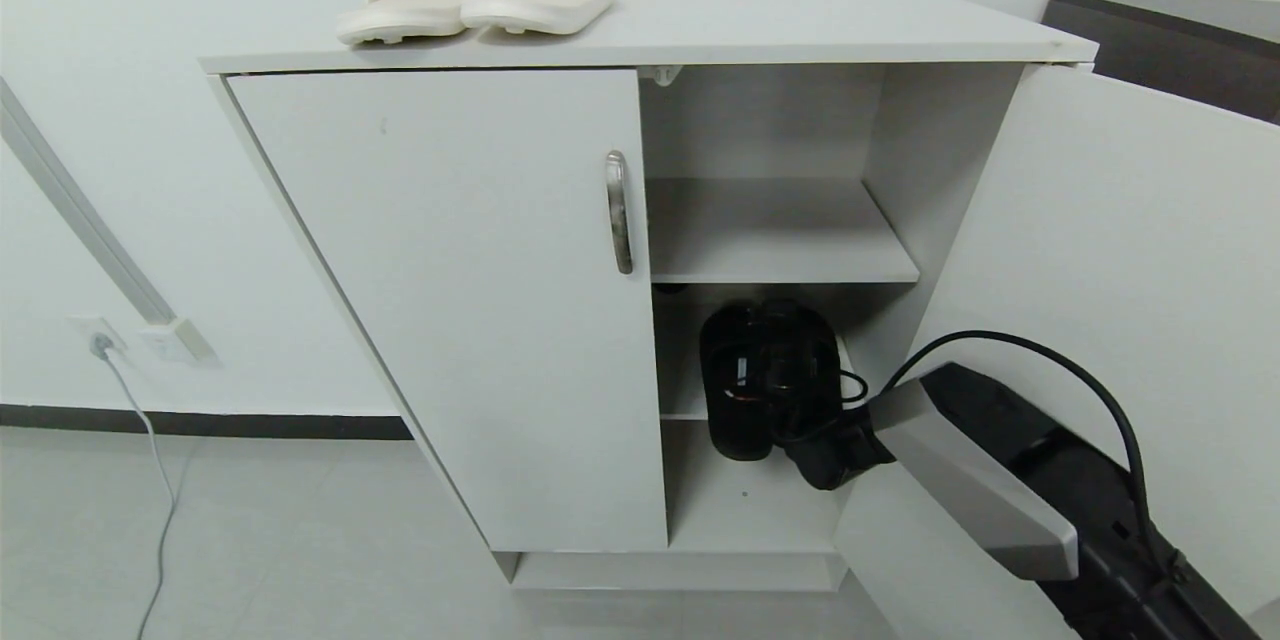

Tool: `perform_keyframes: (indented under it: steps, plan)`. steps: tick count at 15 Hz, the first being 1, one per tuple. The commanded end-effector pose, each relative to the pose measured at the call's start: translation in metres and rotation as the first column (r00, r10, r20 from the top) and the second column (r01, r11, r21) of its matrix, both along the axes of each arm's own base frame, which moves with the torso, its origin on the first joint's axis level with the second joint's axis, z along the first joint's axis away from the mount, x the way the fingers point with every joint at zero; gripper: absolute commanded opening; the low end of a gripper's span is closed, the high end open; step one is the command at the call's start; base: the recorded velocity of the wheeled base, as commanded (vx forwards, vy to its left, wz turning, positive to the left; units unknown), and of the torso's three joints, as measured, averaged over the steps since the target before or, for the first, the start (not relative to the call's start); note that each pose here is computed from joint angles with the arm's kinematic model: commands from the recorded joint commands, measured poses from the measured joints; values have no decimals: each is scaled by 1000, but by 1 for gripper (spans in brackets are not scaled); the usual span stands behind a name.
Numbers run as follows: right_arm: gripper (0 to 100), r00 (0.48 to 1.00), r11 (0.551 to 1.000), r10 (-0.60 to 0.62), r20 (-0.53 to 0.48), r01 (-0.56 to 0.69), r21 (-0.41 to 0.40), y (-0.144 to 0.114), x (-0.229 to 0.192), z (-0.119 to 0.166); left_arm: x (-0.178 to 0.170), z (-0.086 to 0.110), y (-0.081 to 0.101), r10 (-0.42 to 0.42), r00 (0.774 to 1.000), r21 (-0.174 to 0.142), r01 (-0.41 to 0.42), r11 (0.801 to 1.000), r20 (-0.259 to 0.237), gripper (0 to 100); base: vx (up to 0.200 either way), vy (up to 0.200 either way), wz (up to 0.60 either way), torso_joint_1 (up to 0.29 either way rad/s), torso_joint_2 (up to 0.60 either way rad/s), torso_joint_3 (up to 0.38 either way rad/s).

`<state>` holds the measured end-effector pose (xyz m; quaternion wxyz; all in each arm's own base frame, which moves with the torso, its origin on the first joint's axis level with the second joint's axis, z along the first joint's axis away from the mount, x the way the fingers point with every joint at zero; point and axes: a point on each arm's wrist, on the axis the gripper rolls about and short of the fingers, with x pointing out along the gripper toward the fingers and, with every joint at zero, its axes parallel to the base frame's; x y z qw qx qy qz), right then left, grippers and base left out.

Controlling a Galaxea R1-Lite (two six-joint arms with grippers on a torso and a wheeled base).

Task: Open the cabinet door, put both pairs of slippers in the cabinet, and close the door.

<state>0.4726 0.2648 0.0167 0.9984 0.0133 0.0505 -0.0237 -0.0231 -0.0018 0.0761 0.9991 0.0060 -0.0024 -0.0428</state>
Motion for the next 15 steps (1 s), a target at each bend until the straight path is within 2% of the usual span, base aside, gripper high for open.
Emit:
perform_keyframes:
  steps: [1,4,8,15]
  plan:
    - [0,1000,1000,-20,4,20,1,-5,13,-8,0,0,0,0,1000,0,0,1000,-1,0,0,0,0,0,0,0]
    - [0,1000,1000,-3,7,3,5,-4,19,-5,0,0,0,0,1000,0,0,1000,-1,0,0,0,0,0,0,0]
    - [0,999,1000,-10,-39,9,-20,-10,22,-13,0,0,0,0,1000,0,0,1000,-1,0,0,0,0,0,0,0]
    - [0,1000,1000,-15,-18,15,-3,-12,24,-9,0,0,0,0,1000,0,0,1000,-1,0,0,0,0,0,0,0]
